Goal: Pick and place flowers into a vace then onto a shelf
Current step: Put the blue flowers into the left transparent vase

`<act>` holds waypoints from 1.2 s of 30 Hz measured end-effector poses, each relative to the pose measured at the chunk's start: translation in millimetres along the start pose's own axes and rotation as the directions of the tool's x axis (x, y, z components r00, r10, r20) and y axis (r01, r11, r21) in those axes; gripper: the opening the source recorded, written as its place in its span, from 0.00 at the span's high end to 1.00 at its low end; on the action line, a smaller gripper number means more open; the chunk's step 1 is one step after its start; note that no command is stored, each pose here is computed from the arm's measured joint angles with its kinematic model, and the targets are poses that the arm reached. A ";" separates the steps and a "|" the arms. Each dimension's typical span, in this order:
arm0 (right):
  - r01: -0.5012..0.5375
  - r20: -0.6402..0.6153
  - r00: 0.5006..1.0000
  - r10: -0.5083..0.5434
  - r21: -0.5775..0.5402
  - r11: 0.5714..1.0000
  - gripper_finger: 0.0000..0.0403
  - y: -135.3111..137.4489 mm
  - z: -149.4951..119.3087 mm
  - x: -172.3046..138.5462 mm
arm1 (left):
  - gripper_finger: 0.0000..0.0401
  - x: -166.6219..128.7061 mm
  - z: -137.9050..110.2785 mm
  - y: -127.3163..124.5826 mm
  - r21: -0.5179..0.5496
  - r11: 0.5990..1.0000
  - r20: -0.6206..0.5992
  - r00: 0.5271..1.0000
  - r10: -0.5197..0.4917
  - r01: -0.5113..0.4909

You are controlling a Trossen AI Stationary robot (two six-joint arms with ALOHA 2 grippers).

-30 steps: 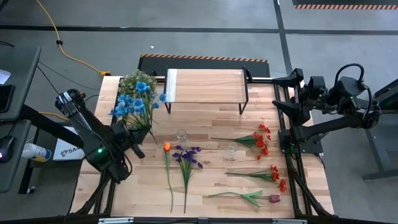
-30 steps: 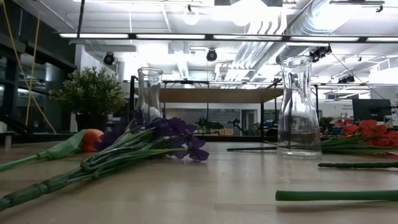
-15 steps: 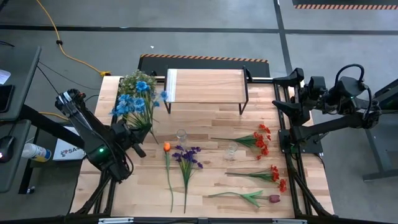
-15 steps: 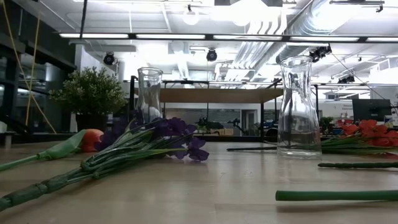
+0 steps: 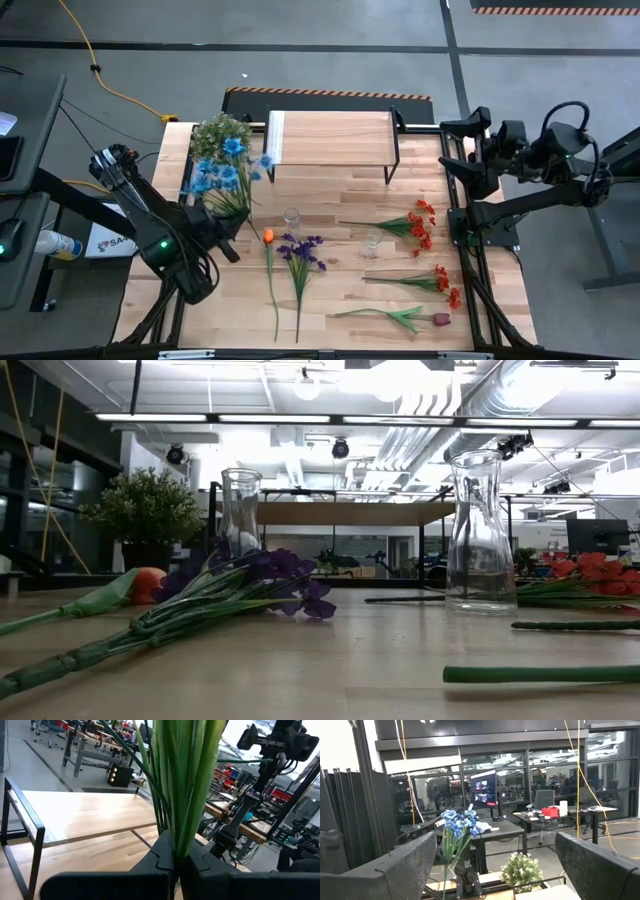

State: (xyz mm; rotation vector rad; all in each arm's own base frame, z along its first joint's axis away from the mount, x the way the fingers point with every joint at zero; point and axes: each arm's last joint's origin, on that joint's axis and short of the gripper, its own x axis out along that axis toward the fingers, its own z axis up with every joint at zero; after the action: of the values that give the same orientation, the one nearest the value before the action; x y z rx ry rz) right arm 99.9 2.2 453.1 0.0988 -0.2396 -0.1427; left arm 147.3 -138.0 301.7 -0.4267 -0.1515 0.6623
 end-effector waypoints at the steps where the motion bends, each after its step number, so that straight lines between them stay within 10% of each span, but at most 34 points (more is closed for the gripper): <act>1: -0.001 0.001 1.000 0.001 0.001 1.000 0.02 0.0 0.1 0.0 | 0.91 0.0 -0.3 -1.2 -0.002 1.000 0.000 1.000 0.000 0.000; 36: -0.002 0.000 1.000 0.002 -0.017 1.000 0.02 0.1 0.0 0.0 | 0.91 11.9 18.6 -57.3 0.078 0.995 -0.125 0.991 -0.044 0.054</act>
State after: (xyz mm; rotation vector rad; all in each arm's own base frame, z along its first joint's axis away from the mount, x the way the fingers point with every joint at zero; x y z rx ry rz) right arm 99.8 2.2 453.1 0.0819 -0.2387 -0.1429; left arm 183.8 -164.8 343.2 -0.3833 -0.0176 0.5895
